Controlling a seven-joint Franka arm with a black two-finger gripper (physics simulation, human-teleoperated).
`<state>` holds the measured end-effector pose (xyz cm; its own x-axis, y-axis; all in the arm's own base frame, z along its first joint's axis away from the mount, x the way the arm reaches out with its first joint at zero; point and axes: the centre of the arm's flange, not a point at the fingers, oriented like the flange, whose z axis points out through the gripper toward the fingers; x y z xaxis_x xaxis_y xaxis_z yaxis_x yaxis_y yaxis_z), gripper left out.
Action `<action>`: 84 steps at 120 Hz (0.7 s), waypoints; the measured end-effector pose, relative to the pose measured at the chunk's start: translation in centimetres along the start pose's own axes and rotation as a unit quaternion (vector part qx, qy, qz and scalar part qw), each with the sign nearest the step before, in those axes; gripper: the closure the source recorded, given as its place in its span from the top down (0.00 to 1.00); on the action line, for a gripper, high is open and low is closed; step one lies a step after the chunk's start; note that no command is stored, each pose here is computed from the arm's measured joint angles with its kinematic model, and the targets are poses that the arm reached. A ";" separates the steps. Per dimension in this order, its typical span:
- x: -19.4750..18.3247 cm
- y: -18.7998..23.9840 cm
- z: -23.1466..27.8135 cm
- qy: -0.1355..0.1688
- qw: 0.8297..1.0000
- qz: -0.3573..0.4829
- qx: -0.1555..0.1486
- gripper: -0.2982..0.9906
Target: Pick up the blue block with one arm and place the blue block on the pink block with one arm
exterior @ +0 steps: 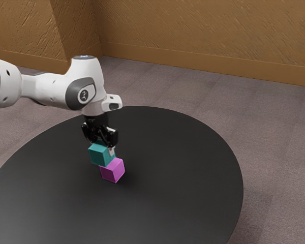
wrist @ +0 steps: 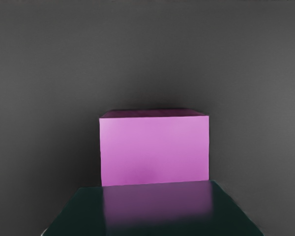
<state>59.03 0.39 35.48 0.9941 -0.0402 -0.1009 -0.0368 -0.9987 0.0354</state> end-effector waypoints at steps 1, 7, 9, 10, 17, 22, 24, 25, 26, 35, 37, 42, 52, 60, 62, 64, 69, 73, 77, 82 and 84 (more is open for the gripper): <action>0.1 0.0 0.1 -0.001 1.000 0.001 0.000 0.52; 0.3 -0.1 0.3 -0.003 1.000 0.005 0.002 0.52; 0.4 -0.1 0.4 -0.004 1.000 0.007 0.002 0.52; 0.4 -0.2 0.5 -0.004 1.000 0.007 0.002 0.52; 0.8 -0.2 0.8 -0.006 1.000 0.012 0.003 0.52; 1.0 -0.2 0.8 -0.006 1.000 0.015 0.003 0.52; 1.0 -0.1 0.9 -0.006 1.000 0.016 0.003 0.52; 1.1 -0.1 0.9 -0.006 1.000 0.017 0.003 0.52; 1.1 -0.1 0.9 -0.006 1.000 0.018 0.003 0.52; 1.2 0.2 0.9 -0.006 1.000 0.025 0.003 0.52; 1.2 0.3 0.9 -0.006 1.000 0.026 0.003 0.52; 1.3 0.6 0.8 -0.004 1.000 0.030 0.002 0.52; 1.5 1.2 0.6 -0.001 0.999 0.037 0.001 0.52; 1.6 1.2 0.6 -0.001 0.999 0.039 0.000 0.52; 1.6 1.2 0.6 -0.001 0.999 0.040 0.000 0.52; 1.6 1.2 0.6 -0.001 0.999 0.040 0.000 0.52; 1.6 1.0 0.6 -0.001 0.999 0.039 0.000 0.52; 1.6 0.9 0.6 -0.001 0.999 0.039 0.000 0.52; 1.6 0.8 0.6 -0.001 0.999 0.040 0.000 0.52; 1.6 0.8 0.7 -0.002 0.999 0.040 0.000 0.52; 1.6 0.7 0.7 -0.002 0.999 0.040 0.000 0.52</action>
<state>60.50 -0.43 34.68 0.9876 -0.1204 -0.1011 -0.1166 -0.9922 0.0431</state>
